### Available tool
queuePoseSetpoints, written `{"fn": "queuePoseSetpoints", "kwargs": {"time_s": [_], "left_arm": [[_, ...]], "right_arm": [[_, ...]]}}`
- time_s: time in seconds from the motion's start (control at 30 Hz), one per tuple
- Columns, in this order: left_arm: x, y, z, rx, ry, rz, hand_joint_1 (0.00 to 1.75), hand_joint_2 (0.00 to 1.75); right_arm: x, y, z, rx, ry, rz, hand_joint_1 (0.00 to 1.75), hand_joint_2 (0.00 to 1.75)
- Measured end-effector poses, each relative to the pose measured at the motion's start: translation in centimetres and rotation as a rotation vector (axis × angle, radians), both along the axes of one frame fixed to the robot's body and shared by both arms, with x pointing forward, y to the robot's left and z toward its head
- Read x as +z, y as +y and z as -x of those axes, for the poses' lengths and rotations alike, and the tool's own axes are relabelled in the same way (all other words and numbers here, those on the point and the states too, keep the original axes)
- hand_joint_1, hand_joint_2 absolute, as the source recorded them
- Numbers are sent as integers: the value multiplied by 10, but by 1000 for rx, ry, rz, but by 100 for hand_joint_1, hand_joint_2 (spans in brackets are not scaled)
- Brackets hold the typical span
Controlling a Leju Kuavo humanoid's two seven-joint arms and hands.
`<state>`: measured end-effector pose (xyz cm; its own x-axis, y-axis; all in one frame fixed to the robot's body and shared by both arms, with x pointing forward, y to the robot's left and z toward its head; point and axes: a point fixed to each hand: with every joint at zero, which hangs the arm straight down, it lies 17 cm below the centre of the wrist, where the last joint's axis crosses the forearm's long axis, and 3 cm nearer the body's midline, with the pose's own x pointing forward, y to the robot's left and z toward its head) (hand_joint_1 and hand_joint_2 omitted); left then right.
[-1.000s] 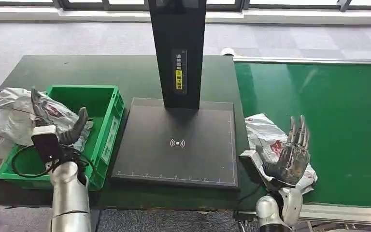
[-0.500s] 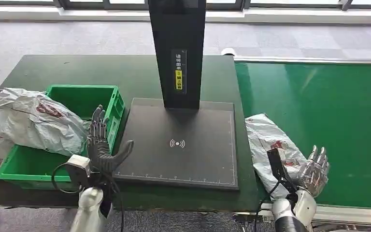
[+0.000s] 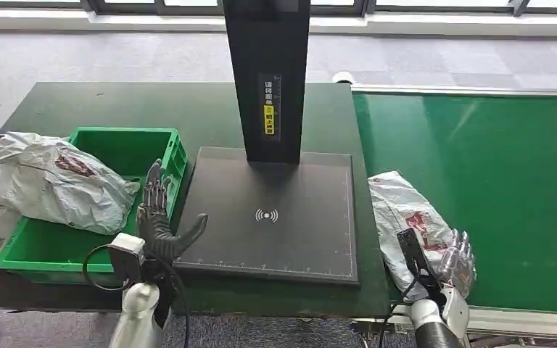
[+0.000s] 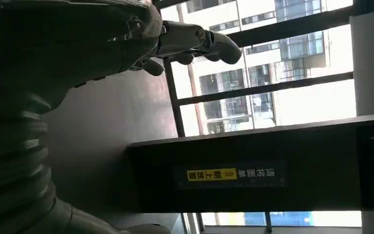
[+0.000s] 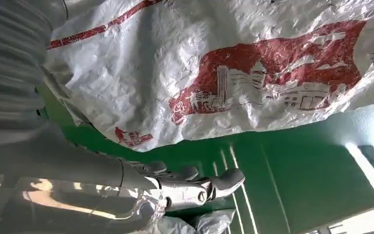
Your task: Moved the parcel from conveyor to table for the left to box.
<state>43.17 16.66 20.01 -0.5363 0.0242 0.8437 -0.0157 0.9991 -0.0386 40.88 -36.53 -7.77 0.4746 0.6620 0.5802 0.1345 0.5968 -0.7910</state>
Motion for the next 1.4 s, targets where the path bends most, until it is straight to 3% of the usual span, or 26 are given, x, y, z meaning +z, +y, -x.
{"fn": "queuePoseSetpoints", "kwargs": {"time_s": [0.1, 0.3, 0.33, 0.37, 0.57, 1.03, 1.1, 1.23, 1.4], "left_arm": [[0, -1, 0, -2, 0, -1, 0, 175], [3, -8, 0, -21, -8, -7, 0, 175], [4, -10, 0, -26, -9, -8, 0, 175], [4, -13, 0, -34, -10, -9, 0, 175], [2, -18, 0, -46, -6, -10, 0, 175], [3, -27, 5, -131, -6, 43, 0, 175], [3, -27, 6, -130, -5, 43, 0, 175], [3, -23, 15, -129, -7, 42, 0, 175], [7, -22, 18, -131, -15, 35, 0, 175]], "right_arm": [[-3, 2, 0, 6, 10, -10, 0, 175], [-39, 35, 5, 130, 166, -174, 0, 175], [-44, 39, 7, 148, 201, -184, 159, 175], [-53, 45, 11, 172, 255, -193, 175, 175], [-66, 57, 20, 241, 346, -174, 175, 175], [-64, 64, 15, 314, 359, -152, 175, 175], [-51, 60, 5, 298, 270, -136, 175, 175], [10, 40, -9, 163, -135, -134, 175, 175], [75, 15, -5, 36, -423, -104, 175, 175]]}}
